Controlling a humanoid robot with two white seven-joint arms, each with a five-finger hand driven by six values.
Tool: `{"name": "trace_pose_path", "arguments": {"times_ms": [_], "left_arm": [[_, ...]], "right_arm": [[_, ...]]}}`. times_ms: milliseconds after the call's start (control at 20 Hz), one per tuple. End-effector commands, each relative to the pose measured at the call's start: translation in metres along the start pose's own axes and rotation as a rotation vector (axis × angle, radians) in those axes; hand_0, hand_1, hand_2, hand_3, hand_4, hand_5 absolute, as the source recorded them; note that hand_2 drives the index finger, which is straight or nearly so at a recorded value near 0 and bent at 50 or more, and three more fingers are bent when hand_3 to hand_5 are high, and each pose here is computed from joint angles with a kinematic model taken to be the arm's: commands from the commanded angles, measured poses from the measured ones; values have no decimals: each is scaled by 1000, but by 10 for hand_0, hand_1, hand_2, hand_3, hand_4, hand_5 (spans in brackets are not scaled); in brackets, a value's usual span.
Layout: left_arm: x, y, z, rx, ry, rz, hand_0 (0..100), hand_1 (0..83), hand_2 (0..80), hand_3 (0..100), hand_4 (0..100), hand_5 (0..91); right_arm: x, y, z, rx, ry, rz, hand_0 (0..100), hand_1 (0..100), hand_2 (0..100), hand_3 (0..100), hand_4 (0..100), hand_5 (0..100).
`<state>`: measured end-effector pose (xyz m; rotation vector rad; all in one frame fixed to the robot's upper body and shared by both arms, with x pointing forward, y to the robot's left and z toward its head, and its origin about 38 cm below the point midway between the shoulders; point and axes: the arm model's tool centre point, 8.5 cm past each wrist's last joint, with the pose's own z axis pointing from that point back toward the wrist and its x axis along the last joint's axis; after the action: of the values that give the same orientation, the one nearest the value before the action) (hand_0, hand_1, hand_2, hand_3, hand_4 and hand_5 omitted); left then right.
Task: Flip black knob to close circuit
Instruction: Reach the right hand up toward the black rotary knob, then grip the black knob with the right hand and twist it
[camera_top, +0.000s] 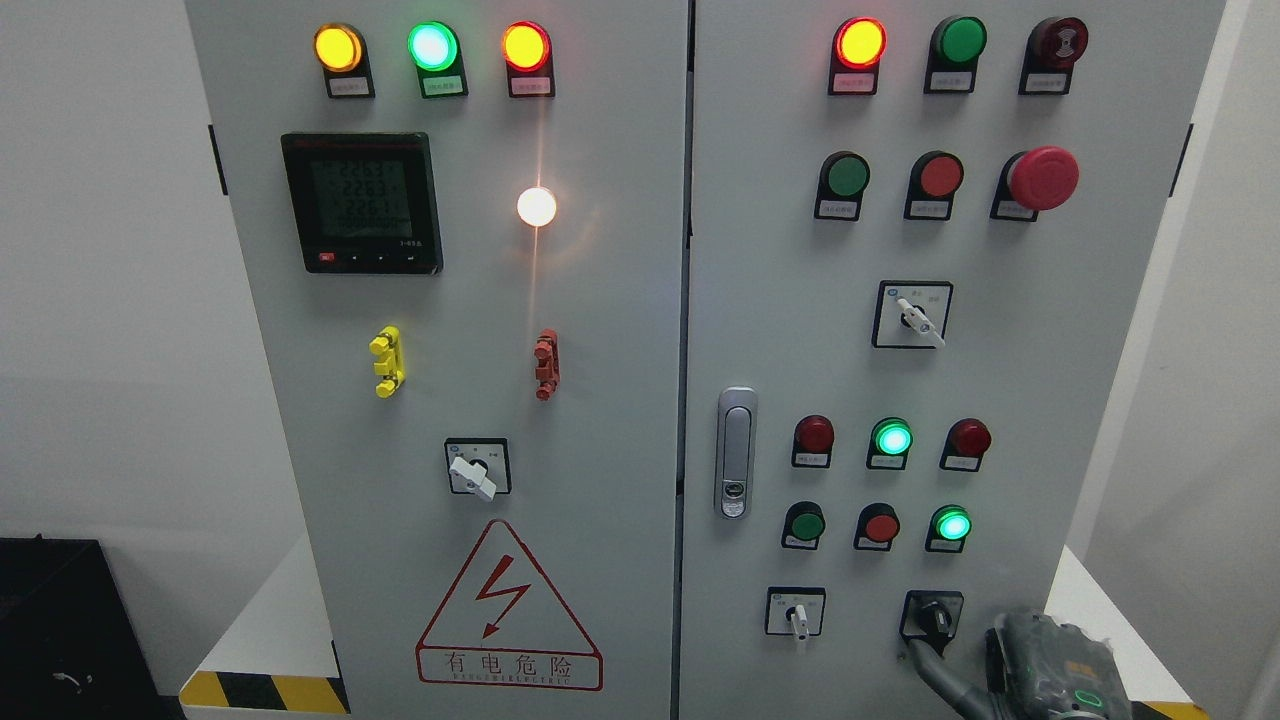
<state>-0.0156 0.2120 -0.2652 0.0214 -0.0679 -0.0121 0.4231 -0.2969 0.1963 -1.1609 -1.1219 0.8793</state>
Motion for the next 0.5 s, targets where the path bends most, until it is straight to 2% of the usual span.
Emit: {"name": "trace_pose_path", "arguments": {"times_ms": [0,450], "left_arm": [[0,0,0,1,0,0,120,556,0,0,0,0],[0,0,0,1,0,0,120,556,0,0,0,0]], "right_arm": [[5,15,-5,38,8,-7,0,0,890,1000,923,941],[2,12,-5,29,14,-9,0,0,889,1000,922,939]]}}
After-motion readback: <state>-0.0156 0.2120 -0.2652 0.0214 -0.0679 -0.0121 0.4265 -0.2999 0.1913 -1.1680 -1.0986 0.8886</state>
